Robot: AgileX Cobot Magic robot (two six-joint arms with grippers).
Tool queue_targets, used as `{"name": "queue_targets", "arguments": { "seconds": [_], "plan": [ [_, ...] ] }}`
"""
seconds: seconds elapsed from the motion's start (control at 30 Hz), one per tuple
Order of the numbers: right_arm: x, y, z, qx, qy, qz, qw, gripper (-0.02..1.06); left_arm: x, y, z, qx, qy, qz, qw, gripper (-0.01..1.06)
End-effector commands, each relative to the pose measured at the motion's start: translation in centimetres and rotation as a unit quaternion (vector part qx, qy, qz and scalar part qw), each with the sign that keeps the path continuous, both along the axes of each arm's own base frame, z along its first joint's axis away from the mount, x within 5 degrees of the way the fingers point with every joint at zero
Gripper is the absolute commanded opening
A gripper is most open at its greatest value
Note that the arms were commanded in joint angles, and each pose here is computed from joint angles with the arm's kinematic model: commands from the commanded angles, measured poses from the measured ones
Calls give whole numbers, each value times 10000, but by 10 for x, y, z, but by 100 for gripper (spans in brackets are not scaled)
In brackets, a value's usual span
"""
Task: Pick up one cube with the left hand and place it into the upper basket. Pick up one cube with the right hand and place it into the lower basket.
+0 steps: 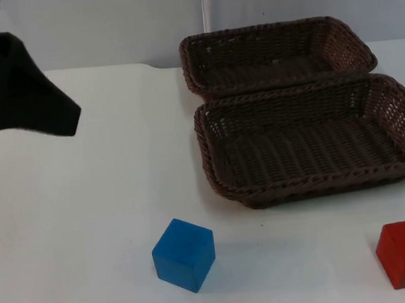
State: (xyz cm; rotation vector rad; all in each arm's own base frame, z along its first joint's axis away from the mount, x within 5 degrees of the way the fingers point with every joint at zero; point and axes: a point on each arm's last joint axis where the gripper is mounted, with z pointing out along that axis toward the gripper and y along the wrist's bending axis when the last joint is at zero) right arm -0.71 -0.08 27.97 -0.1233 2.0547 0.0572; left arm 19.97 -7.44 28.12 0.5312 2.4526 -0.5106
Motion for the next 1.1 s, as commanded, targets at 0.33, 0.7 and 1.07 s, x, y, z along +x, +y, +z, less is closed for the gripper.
{"name": "queue_targets", "arguments": {
  "seconds": [0.33,0.7,1.07],
  "plan": [
    [0,0,0,-3,-53,-15,10000,105,36,-32,-7,704,271,-349,9965,105],
    [0,0,0,-3,-53,-15,10000,105,51,-75,-29,1320,519,-192,9897,105],
    [0,0,0,-3,-53,-15,10000,105,49,-114,-67,1355,898,-280,9863,105]
  ]
}}
